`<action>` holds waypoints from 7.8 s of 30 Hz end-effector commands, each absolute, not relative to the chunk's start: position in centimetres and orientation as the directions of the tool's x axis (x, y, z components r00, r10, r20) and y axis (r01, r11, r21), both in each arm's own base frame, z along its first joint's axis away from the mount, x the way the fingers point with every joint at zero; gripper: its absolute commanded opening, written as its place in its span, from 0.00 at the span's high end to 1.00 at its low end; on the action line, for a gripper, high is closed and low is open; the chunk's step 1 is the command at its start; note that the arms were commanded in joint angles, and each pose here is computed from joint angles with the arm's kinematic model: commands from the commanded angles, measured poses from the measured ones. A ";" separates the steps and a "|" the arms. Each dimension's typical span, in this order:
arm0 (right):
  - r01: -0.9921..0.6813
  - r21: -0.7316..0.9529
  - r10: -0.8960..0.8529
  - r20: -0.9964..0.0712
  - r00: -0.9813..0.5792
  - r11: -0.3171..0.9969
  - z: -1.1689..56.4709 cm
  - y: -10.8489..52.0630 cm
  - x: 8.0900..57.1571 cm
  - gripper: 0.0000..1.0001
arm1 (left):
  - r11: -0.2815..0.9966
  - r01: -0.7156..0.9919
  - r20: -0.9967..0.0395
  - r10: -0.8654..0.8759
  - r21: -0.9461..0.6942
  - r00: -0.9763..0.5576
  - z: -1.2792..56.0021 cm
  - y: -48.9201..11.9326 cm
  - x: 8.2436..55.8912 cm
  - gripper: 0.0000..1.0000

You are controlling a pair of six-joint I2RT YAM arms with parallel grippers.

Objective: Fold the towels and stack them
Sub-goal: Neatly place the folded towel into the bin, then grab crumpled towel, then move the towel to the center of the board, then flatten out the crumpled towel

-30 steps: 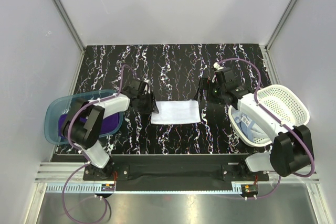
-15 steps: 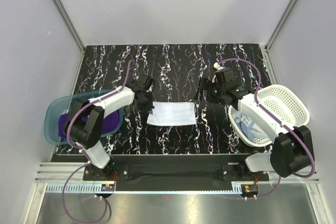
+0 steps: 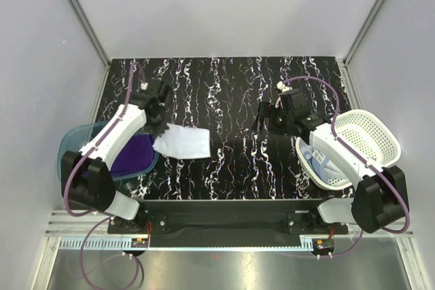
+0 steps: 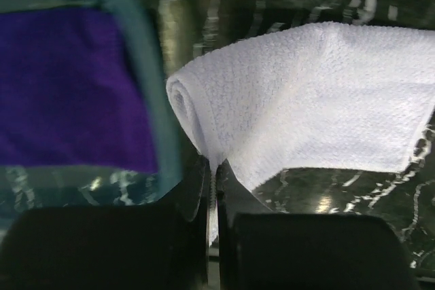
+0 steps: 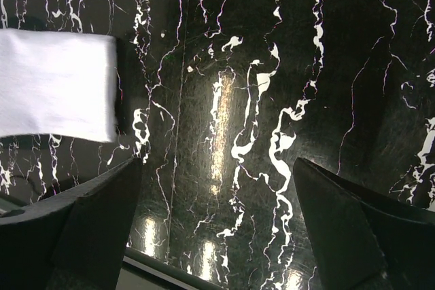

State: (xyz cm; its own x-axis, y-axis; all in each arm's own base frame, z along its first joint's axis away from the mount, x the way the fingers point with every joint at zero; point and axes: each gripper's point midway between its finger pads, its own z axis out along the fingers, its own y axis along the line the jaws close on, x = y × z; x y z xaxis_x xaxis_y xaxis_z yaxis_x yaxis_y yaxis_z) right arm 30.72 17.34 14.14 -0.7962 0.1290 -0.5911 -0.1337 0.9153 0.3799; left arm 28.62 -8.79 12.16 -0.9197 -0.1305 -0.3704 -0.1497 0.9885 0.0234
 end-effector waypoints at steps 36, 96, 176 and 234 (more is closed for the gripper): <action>-0.277 0.403 0.051 -0.639 -0.768 0.872 14.0 19.1 31.0 0.00 | 0.744 -0.511 -0.656 -0.131 0.430 -0.743 18.8 13.7 24.4 1.00; 0.848 0.089 0.795 -0.411 -0.447 0.523 6.3 -4.7 28.3 0.00 | 0.863 0.487 -0.896 0.106 -0.132 -0.431 26.1 -26.8 23.9 0.01; -0.016 0.299 0.148 -0.519 -0.842 0.954 14.7 15.8 35.4 0.40 | 0.802 0.507 -0.627 0.224 -0.315 -0.746 15.8 -29.5 38.4 0.25; -0.201 0.331 -0.029 -0.459 -0.888 0.922 7.4 18.4 42.0 0.50 | 0.987 0.092 -0.509 0.012 -0.133 -0.861 6.8 -20.3 38.6 0.44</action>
